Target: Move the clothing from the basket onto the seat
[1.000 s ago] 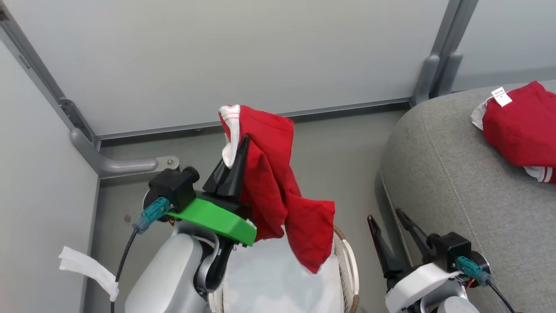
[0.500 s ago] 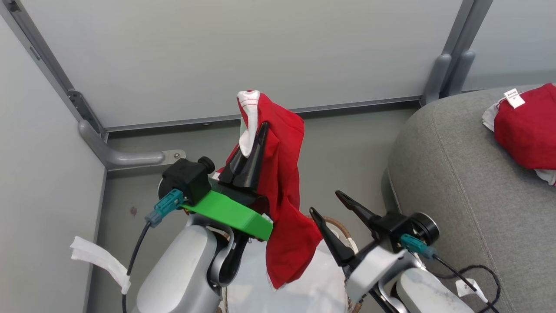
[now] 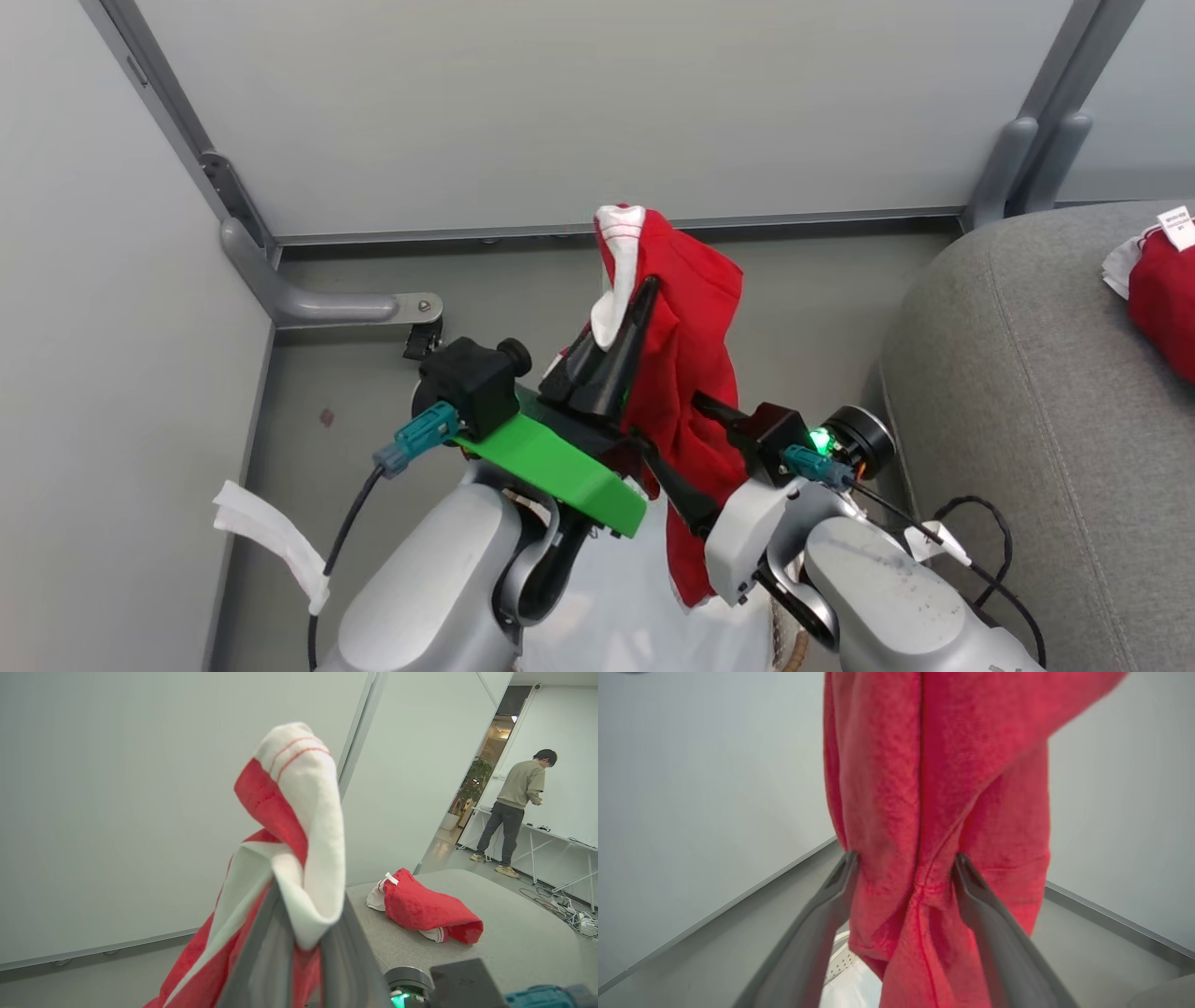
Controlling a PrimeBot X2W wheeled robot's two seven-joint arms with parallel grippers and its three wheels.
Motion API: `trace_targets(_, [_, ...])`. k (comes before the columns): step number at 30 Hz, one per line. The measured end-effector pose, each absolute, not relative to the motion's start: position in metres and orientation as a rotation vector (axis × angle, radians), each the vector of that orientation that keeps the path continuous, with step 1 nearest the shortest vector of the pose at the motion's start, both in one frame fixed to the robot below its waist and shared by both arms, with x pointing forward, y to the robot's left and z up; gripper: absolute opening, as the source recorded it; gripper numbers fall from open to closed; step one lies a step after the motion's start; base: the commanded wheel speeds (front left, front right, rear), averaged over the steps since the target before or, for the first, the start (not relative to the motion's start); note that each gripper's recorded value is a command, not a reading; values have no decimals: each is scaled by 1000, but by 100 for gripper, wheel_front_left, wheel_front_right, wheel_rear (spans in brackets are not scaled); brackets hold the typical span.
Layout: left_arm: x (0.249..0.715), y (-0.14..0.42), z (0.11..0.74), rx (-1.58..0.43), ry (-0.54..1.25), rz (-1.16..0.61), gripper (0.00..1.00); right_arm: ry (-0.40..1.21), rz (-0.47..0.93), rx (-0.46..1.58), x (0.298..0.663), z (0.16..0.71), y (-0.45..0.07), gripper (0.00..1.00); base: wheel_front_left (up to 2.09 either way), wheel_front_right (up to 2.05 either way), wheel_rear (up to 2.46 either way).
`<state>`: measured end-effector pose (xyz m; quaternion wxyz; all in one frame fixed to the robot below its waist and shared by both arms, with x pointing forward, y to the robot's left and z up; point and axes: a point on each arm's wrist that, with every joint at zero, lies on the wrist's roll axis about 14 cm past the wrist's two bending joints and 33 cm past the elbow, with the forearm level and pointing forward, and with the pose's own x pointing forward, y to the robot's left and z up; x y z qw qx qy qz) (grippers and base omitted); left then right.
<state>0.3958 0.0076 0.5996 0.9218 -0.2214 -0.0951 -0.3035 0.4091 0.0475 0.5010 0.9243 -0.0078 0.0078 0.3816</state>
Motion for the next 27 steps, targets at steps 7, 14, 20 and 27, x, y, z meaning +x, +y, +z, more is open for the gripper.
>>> trace_targets(7, [393, 7, 604, -463, -201, -633, 0, 92, 810, 32, 402, 483, 59, 0, 0, 0, 0])
trace_targets(14, [405, 21, 600, -453, -199, -579, 24, 81, 727, 144, 409, 489, 42, 0, 0, 0, 0])
trace_targets(20, [413, 25, 574, -417, -145, -541, 100, -7, 605, 274, 412, 514, 8, 0, 0, 0, 0])
trace_targets(27, [414, 22, 533, -379, -49, -524, 100, -81, 484, 335, 400, 531, -35, 0, 0, 0, 0])
